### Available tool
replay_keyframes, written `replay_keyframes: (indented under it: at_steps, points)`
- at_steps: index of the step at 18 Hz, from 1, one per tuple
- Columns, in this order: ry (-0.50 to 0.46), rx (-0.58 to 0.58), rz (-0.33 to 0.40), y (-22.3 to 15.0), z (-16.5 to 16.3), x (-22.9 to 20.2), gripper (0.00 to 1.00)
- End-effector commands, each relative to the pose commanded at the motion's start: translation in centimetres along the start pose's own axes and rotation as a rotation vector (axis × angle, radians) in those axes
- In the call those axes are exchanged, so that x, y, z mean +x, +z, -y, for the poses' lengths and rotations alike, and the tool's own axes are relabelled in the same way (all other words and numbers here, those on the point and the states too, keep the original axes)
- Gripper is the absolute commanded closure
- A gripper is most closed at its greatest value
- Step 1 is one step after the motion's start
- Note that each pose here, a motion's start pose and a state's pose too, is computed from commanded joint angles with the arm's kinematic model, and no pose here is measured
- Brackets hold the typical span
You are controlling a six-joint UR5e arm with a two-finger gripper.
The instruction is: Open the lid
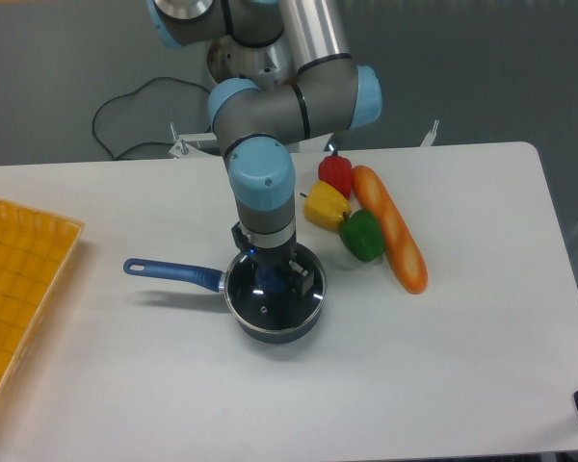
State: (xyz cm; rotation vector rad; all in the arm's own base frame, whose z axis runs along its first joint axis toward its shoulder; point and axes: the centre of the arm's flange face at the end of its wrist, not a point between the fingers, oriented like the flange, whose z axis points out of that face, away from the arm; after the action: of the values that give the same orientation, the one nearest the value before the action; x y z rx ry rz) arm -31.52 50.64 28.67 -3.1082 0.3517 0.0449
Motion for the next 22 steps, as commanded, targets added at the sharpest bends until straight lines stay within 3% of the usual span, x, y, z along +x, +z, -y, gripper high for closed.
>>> replay_keyframes:
  at_steps: [8,22]
  points:
    - [0.000,0.000,-0.002,-0.3,-0.1,0.1,0.57]
    - [-0.023,-0.011,-0.008,-2.8,-1.3,-1.4,0.60]
